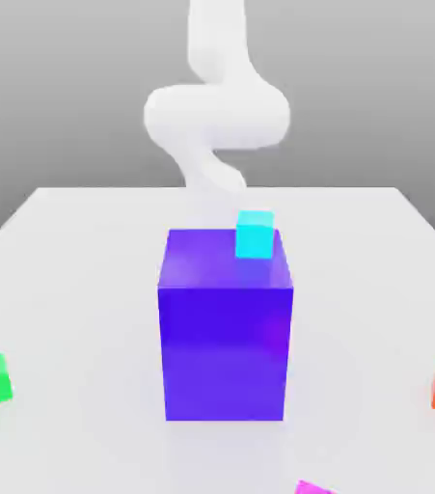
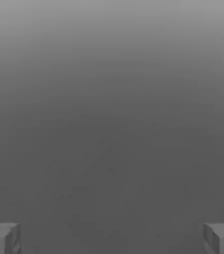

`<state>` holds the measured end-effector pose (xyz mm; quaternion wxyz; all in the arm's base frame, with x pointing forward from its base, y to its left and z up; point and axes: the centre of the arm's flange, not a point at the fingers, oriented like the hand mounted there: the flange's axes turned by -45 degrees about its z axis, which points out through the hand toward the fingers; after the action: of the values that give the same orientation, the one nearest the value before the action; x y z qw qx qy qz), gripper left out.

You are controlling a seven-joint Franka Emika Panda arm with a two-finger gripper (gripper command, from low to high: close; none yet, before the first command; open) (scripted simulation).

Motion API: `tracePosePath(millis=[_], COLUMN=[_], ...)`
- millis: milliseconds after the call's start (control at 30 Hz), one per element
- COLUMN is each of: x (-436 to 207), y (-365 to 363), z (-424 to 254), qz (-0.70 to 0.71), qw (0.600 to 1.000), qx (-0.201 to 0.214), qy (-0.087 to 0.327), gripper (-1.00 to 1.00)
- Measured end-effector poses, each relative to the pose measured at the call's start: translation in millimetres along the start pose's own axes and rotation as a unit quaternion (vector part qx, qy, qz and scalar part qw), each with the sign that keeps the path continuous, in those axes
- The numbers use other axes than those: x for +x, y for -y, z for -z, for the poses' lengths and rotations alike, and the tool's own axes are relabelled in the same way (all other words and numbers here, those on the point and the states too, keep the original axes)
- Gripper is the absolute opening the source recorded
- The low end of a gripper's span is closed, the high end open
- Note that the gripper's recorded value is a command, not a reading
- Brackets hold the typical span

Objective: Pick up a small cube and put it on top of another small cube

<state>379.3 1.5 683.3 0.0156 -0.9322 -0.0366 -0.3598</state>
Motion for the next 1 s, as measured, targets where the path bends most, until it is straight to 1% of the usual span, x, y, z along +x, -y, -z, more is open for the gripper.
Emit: tracePosePath(millis=[267,567,733,1000], x=[-4,-53,-98,-182], y=[14,51,71,87], z=[-143,-292,-364,-457], qz=[0.113,0.241,0.315,0.434], qw=[0.986,0.942,0.906,0.832], qx=[0.080,0.143,0.164,0.178], qy=[0.094,0.184,0.230,0.296], gripper=[0.00,0.00,0.00,0.00])
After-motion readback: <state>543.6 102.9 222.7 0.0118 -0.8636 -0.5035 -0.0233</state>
